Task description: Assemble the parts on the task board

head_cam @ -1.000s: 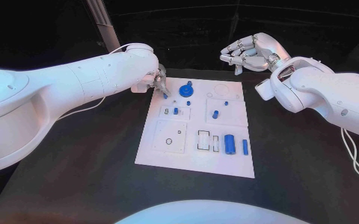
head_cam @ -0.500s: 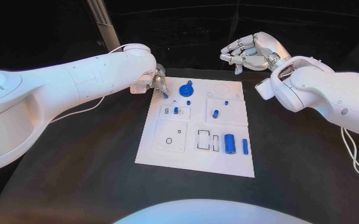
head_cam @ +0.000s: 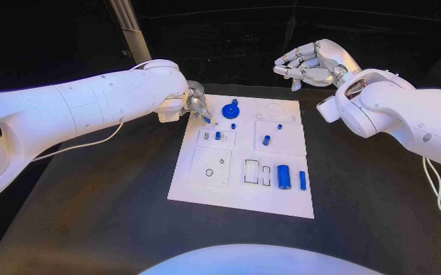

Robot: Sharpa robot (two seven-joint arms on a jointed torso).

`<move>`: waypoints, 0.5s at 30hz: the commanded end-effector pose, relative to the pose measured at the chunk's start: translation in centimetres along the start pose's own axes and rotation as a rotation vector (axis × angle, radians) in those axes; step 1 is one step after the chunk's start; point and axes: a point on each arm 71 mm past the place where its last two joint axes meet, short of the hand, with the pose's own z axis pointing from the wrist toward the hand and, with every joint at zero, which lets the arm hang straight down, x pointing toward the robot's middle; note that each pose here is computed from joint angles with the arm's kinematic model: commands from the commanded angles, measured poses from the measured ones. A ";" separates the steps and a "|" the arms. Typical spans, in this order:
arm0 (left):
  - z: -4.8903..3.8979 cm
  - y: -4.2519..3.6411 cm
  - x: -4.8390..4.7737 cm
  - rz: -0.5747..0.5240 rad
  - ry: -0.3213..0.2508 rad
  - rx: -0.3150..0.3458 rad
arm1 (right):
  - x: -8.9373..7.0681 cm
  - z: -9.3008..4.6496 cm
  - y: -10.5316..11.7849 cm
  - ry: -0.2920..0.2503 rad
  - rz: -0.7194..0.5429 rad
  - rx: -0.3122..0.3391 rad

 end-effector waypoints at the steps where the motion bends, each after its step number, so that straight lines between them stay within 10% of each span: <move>1: -0.59 -0.28 0.09 -0.028 -0.065 0.046 | -0.1 0.0 0.0 0.005 -0.002 -0.003; 15: -1.89 0.40 2.71 0.053 -0.142 0.099 | -0.3 0.0 -0.2 0.005 -0.004 0.002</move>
